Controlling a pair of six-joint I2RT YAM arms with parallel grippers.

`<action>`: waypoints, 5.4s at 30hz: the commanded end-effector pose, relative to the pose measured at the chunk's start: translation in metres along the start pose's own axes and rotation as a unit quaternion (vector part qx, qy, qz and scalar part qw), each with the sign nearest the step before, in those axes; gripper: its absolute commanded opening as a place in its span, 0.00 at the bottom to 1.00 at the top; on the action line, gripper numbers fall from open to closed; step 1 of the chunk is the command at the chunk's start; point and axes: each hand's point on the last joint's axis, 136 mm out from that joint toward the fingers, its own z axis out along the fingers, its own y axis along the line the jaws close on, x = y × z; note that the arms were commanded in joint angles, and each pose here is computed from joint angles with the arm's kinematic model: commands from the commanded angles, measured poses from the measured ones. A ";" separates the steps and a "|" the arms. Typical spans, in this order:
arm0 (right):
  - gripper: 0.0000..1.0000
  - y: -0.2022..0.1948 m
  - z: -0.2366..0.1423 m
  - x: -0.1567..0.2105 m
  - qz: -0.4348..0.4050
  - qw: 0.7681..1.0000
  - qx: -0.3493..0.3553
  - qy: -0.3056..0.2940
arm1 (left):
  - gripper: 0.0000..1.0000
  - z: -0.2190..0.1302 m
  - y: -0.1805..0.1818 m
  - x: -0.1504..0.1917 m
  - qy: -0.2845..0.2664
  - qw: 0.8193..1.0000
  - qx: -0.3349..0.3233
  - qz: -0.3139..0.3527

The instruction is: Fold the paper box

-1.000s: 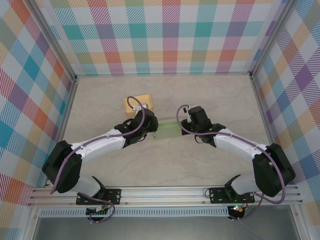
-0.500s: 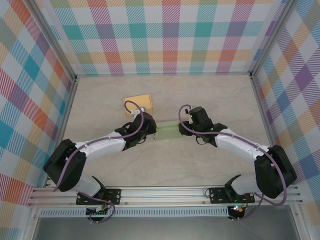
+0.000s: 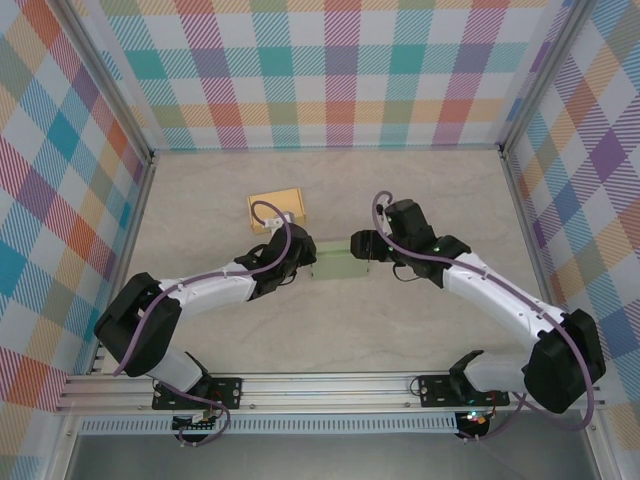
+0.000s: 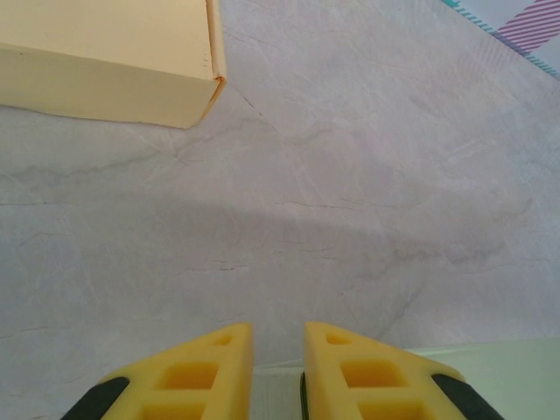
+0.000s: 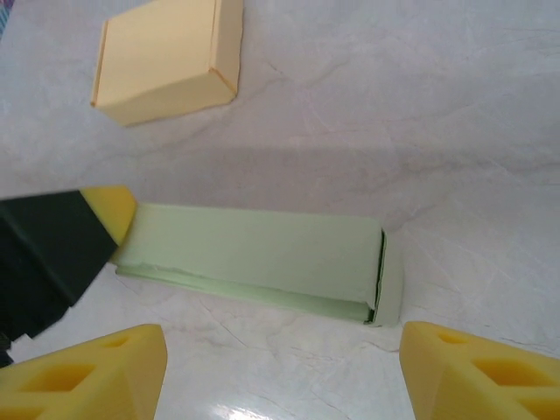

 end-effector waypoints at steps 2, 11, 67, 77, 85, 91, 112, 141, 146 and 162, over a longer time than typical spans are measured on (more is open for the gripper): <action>0.68 -0.014 0.010 -0.007 0.049 0.999 0.021 0.009 | 0.22 0.006 0.048 0.049 0.080 0.994 -0.073 0.030; 0.59 -0.027 0.048 0.013 0.075 0.995 0.015 0.056 | 0.20 0.004 0.058 0.054 0.081 0.993 -0.084 0.028; 0.37 -0.053 0.079 0.059 0.123 0.987 0.019 0.100 | 0.53 -0.044 -0.016 -0.011 0.016 0.999 0.048 0.003; 0.37 -0.053 0.079 0.060 0.123 0.987 0.019 0.103 | 0.53 -0.029 -0.027 0.014 0.074 0.995 0.072 0.006; 0.35 -0.054 0.078 0.061 0.124 0.987 0.022 0.103 | 0.42 -0.023 -0.001 0.052 0.128 0.991 0.050 -0.003; 0.33 -0.056 0.079 0.063 0.124 0.987 0.024 0.104 | 0.29 -0.024 0.020 0.062 0.131 0.991 0.021 0.001; 0.30 -0.056 0.082 0.063 0.128 0.986 0.027 0.106 | 0.44 -0.042 -0.001 0.062 0.118 0.986 0.118 0.018; 0.26 -0.058 0.083 0.067 0.131 0.985 0.029 0.111 | 0.29 -0.037 0.040 0.097 0.168 0.984 0.061 0.022; 0.25 -0.056 0.081 0.068 0.132 0.985 0.024 0.113 | 0.31 -0.046 0.030 0.077 0.142 0.987 0.065 0.046; 0.32 -0.041 0.072 0.049 0.129 0.987 0.003 0.099 | 0.79 -0.054 -0.075 0.003 0.045 0.896 0.139 0.419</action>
